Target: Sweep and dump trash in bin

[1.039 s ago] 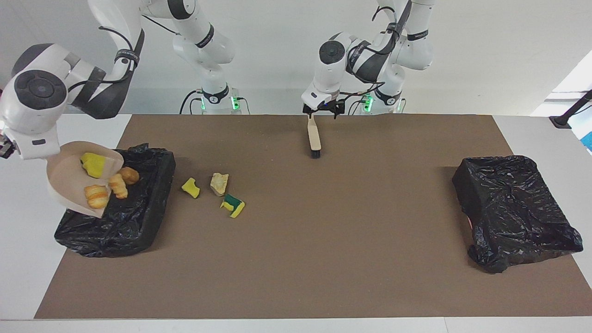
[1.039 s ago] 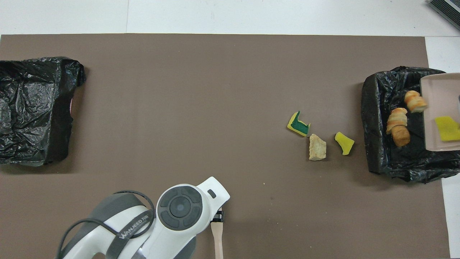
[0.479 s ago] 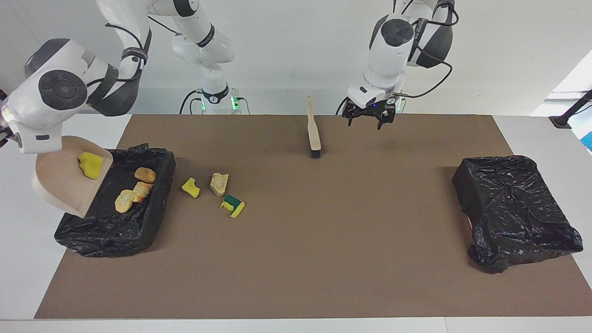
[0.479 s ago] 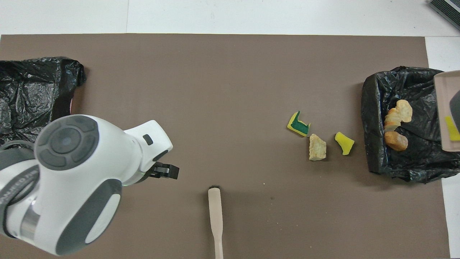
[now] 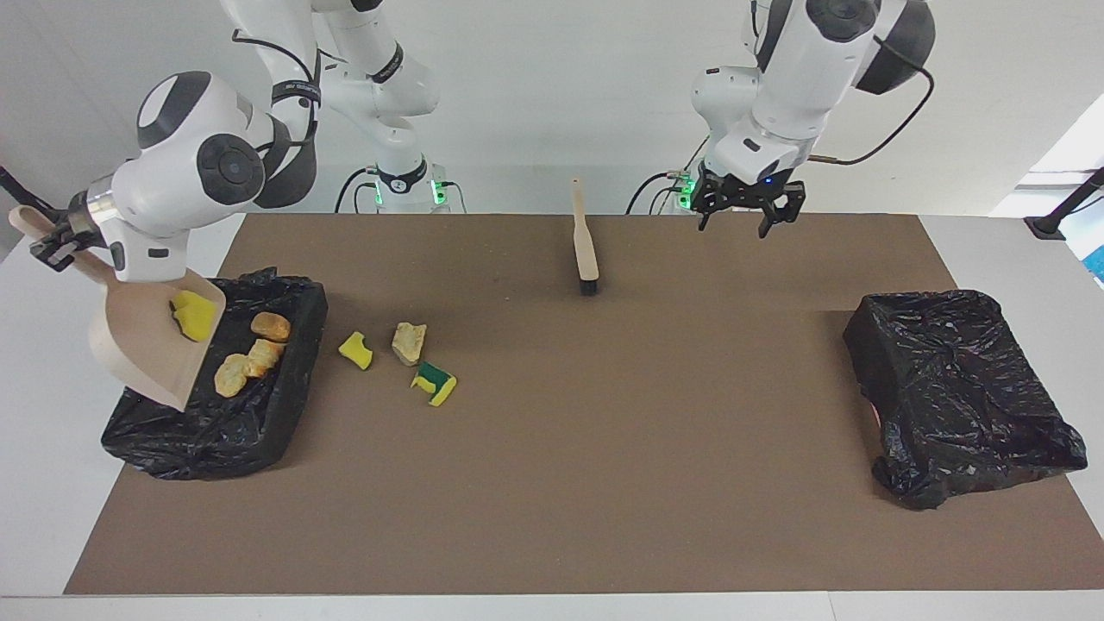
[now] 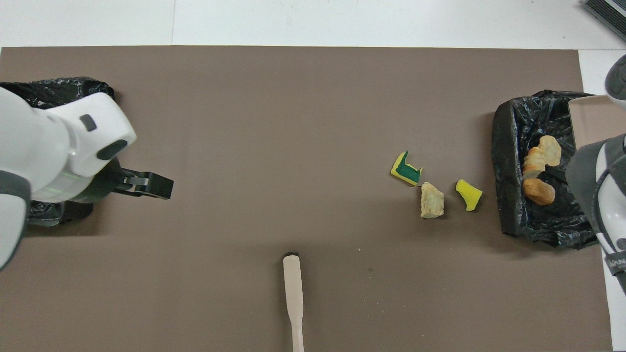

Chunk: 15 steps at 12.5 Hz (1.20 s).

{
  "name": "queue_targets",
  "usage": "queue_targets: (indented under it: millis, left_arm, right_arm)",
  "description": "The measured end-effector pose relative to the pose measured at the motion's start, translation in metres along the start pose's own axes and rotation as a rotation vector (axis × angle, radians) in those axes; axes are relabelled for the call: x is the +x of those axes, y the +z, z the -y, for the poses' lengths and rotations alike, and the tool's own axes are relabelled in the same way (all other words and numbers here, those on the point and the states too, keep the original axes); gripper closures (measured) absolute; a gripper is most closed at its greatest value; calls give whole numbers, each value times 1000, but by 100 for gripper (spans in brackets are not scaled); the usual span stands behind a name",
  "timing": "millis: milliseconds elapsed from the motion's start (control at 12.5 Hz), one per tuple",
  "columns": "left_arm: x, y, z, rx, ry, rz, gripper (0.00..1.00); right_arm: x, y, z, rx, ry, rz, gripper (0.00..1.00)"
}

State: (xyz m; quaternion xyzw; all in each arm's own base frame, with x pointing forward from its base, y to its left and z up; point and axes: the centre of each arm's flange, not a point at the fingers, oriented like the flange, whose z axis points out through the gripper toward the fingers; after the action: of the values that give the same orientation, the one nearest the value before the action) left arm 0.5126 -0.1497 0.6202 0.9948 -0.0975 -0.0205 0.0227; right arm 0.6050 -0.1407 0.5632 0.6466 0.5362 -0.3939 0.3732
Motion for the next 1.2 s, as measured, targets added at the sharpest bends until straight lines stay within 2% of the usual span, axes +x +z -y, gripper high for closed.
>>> queue_targets:
  millis: [240,399,559,799,1039,1118,1198]
  left_arm:
    - [-6,-34,49,-4,4,5,0]
    - [-9,-44,65,-8,1,19,0]
    - [-6,-47,75,-12,-10,37,0]
    - [6,-46,91,22,18,42,0]
    - [9,-51,97,46,88,34,0]
    - [9,-54,96,48,110,24,0]
    - [8,-56,94,50,126,17,0]
  right_arm:
    - [-35,6,-1,-7,-114,1,68]
    - [-41,-5,-1,-41,-158,27,68]
    - [-20,-27,-5,-86,-199,67,68]
    - [18,-20,-17,-95,-186,109,68]
    - [13,-25,-14,-59,-143,220,68]
    - [9,-30,-10,-37,-113,231,68]
    - [5,-32,-6,-23,-91,216,68]
